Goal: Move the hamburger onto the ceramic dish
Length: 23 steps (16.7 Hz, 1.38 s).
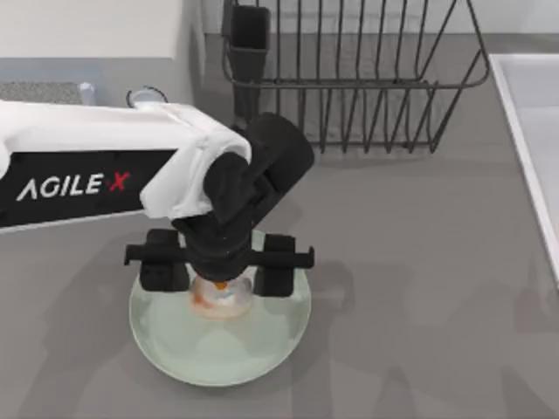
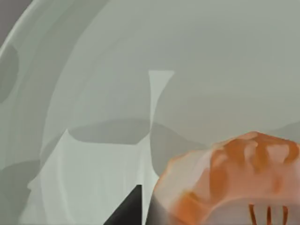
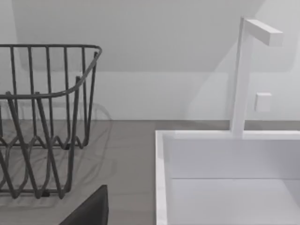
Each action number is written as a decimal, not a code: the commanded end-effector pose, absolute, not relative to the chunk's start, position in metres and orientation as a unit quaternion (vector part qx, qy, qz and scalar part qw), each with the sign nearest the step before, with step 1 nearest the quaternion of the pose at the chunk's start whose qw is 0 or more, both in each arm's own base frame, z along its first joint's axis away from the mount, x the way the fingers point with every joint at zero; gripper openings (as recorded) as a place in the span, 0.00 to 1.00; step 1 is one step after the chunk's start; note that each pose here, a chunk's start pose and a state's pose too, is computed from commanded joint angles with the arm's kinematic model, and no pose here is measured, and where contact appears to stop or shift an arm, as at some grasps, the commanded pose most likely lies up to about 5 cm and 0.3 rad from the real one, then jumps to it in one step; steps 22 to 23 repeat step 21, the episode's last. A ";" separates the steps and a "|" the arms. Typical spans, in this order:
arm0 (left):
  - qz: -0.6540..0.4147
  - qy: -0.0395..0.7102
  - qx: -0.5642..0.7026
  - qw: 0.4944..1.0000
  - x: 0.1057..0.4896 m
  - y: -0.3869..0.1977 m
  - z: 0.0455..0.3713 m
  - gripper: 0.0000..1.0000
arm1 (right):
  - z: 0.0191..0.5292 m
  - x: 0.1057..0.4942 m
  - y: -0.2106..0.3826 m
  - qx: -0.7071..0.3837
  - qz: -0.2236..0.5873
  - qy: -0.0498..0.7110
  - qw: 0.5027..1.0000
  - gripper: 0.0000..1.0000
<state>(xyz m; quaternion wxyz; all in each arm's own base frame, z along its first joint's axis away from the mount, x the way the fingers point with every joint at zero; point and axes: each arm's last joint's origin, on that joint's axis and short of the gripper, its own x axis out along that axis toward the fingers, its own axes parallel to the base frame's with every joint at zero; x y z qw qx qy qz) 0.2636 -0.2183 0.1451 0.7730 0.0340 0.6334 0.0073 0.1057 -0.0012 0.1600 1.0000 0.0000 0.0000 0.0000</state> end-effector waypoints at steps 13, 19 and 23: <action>0.007 0.633 0.034 0.773 0.264 -0.218 0.145 0.83 | 0.160 0.106 -0.001 0.000 0.000 0.000 1.000 1.00; 0.007 0.633 0.034 0.773 0.264 -0.218 0.145 1.00 | 0.160 0.106 -0.001 0.000 0.000 0.000 1.000 1.00; 0.007 0.633 0.034 0.773 0.264 -0.218 0.145 1.00 | 0.160 0.106 -0.001 0.000 0.000 0.000 1.000 1.00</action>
